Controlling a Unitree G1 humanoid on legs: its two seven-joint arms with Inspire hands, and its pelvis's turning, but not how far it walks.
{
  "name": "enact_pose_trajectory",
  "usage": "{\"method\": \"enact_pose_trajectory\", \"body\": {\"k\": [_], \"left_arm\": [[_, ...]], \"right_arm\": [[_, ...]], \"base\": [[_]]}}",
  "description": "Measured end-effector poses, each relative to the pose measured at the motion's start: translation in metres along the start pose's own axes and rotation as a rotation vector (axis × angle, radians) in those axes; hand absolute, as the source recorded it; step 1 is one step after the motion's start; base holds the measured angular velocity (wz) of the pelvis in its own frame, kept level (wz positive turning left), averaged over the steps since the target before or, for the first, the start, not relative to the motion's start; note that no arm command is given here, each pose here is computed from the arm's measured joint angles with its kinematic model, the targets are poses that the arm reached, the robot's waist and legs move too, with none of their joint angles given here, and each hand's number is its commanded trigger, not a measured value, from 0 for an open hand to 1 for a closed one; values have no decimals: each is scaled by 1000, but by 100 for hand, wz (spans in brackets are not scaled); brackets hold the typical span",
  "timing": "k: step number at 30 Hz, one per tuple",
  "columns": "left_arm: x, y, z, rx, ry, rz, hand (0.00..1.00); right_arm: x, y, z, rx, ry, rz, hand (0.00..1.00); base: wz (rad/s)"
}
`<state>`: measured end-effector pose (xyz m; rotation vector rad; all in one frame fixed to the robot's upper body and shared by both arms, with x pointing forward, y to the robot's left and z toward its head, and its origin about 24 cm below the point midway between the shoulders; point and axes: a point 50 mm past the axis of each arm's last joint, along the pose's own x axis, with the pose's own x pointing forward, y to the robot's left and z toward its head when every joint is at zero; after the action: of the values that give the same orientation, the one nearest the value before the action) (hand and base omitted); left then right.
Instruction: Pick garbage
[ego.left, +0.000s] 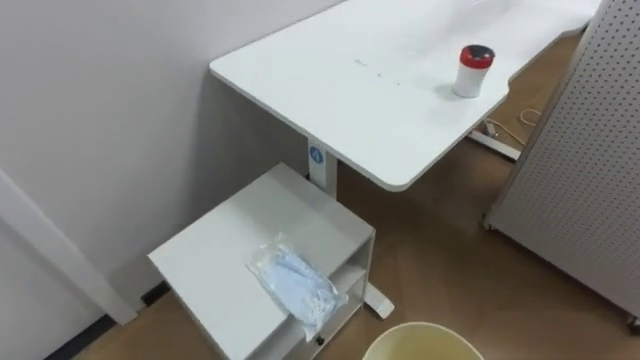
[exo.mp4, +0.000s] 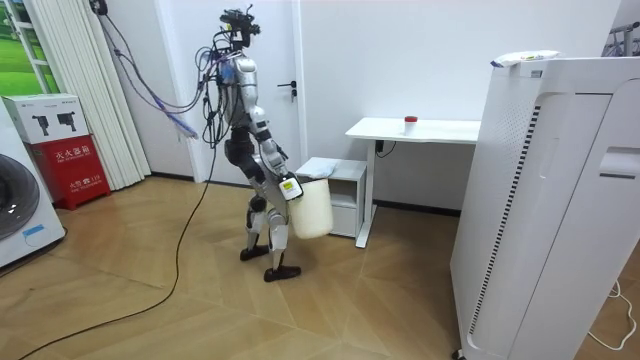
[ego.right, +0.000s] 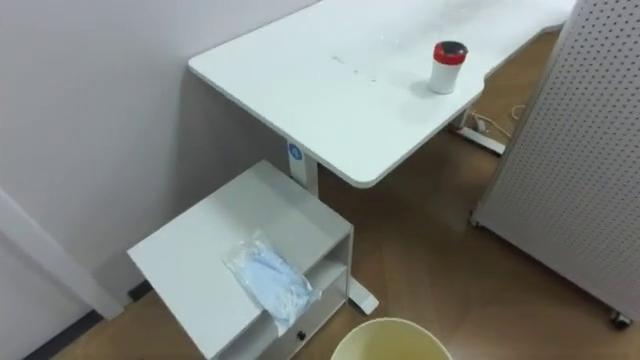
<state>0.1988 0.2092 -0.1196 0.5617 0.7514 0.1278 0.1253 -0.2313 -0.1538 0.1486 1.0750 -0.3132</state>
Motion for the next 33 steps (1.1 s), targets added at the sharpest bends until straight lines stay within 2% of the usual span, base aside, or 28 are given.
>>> {"method": "enact_pose_trajectory", "body": {"k": [4,10,21,33], "left_arm": [[5,-3,28,37,-101,28,0],[12,4,59,60,-194,83,0],[17,16,76,75,-229,207,0],[21,34,108,110,-320,332,0]], "right_arm": [[2,9,13,-56,-31,37,100],[5,23,35,-89,-84,88,100],[6,31,63,-94,-156,115,100],[5,38,70,-99,-187,132,100]], "base": [[1],[3],[-6],[-3]]}}
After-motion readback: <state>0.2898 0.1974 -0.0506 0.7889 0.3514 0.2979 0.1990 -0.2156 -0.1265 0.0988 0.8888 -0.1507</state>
